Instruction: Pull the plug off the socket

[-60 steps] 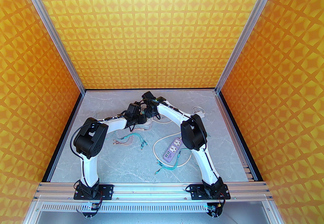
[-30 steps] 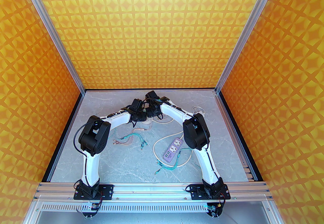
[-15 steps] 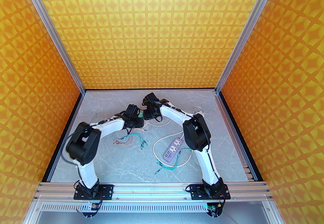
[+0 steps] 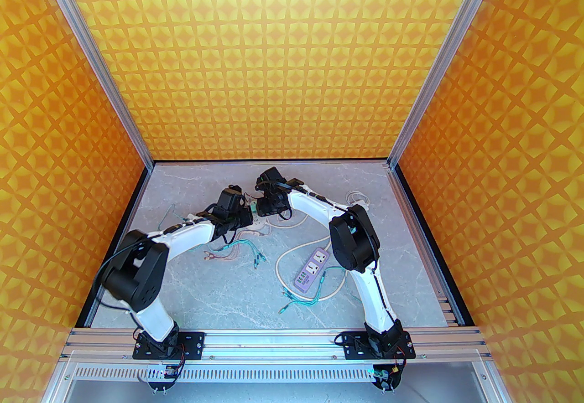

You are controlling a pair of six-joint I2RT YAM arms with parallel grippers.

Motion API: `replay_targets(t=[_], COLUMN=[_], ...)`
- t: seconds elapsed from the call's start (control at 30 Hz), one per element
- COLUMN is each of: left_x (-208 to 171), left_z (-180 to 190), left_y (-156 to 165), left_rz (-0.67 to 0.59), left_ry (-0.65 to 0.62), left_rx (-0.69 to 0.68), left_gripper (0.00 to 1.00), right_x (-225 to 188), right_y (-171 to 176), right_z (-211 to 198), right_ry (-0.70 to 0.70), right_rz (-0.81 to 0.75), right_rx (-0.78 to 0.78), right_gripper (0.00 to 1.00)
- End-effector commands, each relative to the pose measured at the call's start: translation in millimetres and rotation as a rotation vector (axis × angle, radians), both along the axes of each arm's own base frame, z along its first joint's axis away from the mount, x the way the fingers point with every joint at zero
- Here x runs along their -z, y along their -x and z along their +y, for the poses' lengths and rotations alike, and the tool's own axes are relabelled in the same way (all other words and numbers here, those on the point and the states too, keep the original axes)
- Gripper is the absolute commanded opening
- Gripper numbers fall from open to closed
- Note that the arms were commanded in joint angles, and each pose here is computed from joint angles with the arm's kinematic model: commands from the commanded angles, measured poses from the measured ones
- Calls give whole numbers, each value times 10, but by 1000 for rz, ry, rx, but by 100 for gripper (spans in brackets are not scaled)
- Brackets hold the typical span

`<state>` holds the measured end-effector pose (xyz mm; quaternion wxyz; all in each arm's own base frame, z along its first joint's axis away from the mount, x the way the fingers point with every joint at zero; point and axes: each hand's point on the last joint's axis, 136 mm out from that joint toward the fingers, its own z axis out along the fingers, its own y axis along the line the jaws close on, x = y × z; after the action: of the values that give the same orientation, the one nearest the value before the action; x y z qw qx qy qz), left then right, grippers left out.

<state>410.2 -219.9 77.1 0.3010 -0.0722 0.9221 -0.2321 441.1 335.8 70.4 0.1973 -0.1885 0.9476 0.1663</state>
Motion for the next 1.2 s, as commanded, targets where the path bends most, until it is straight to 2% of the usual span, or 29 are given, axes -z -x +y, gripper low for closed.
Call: replay_targets(t=[0.0, 0.23, 0.53, 0.87, 1.17], left_x=[15, 26, 597, 1171, 1291], left_z=[-40, -98, -73, 50, 99], left_y=[-116, -237, -68, 221, 279], left_rz=[-17, -46, 86, 299, 365], left_ry=[94, 141, 154, 22, -41], left_rx=[-33, -36, -76, -126, -126], left_gripper=[0, 0, 0, 0, 0], right_x=[-132, -149, -183, -210, -166], right_y=[90, 91, 90, 123, 79], right_z=[104, 116, 152, 214, 125], right_ry=[-48, -42, -16, 88, 221], right_rz=[16, 16, 0, -48, -112], right_rx=[-19, -22, -30, -53, -47], right_gripper=[32, 32, 32, 33, 33])
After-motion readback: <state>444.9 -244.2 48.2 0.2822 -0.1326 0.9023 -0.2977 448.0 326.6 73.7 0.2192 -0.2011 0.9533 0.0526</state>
